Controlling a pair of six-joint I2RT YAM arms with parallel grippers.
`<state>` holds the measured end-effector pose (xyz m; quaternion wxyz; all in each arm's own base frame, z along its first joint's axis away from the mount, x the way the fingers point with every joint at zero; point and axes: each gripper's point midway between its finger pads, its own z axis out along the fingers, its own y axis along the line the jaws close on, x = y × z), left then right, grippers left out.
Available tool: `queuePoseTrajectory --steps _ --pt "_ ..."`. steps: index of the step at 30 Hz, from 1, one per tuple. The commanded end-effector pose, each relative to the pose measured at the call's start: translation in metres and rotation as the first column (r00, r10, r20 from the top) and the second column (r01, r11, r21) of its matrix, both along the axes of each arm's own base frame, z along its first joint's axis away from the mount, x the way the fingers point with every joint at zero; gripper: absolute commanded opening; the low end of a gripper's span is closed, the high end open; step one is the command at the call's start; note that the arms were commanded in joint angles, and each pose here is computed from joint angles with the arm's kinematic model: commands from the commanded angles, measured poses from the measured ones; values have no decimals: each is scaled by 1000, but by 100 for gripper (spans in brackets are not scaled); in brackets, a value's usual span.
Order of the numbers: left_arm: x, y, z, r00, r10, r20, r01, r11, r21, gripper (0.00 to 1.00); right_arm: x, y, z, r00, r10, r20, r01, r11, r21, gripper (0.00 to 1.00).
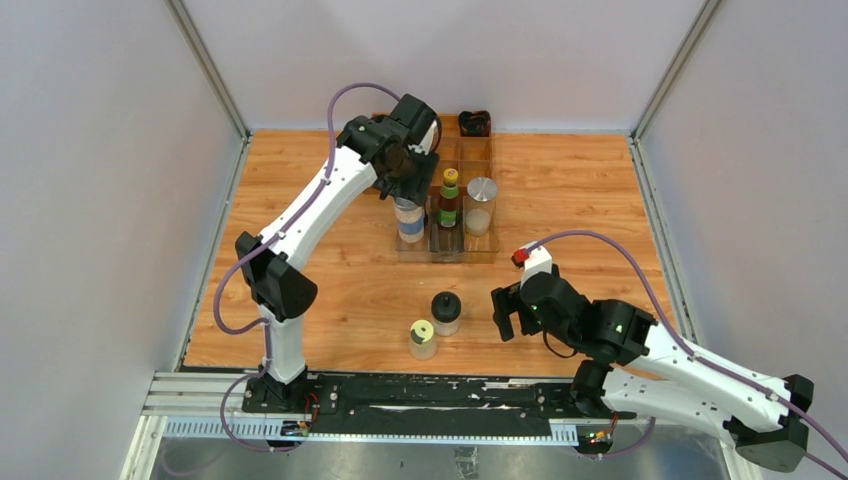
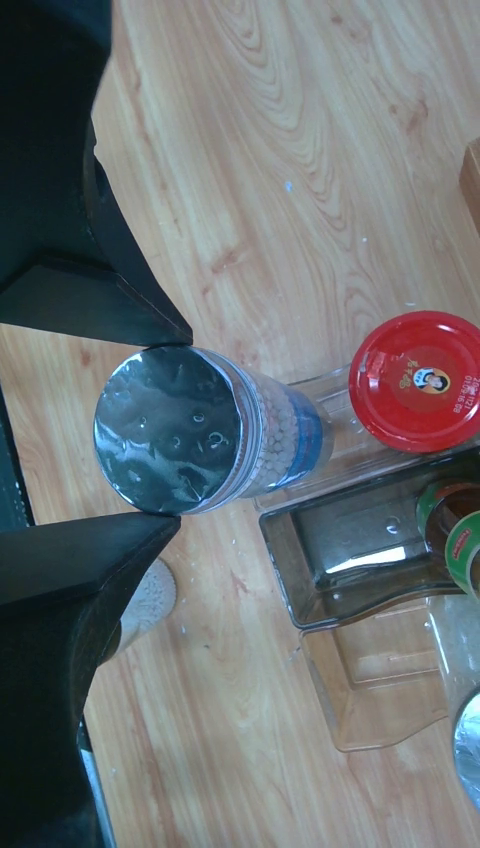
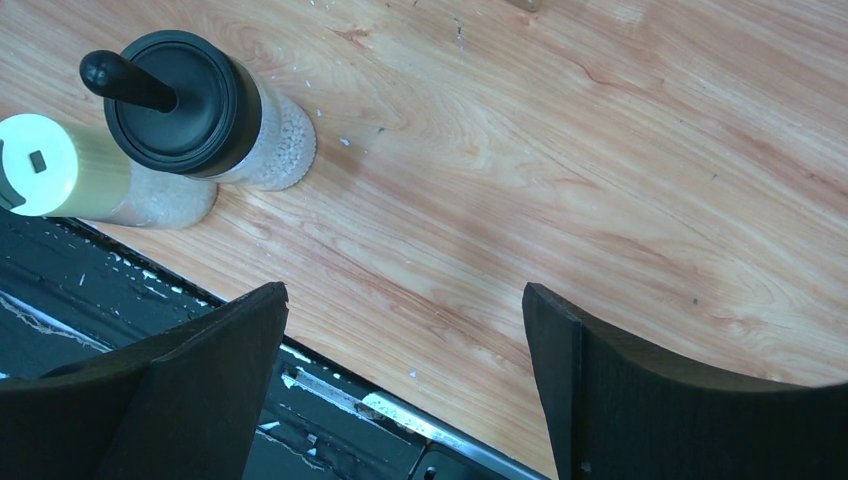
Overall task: Organize the condiment bottles
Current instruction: Place the bottle in the storage box.
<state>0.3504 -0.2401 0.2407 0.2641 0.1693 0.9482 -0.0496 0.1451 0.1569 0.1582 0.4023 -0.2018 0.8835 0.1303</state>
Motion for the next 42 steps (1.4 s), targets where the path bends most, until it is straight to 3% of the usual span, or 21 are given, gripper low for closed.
queuePoseTrajectory --steps 1,42 --pt "11 -7 5 999 -27 20 28 999 -26 39 -1 -3 0 1000 5 5 -5 1000 -23 94" --pt "22 -12 -52 998 -38 -54 38 999 6 37 2 -2 -7 1000 2 9 -2 999 -40 94"
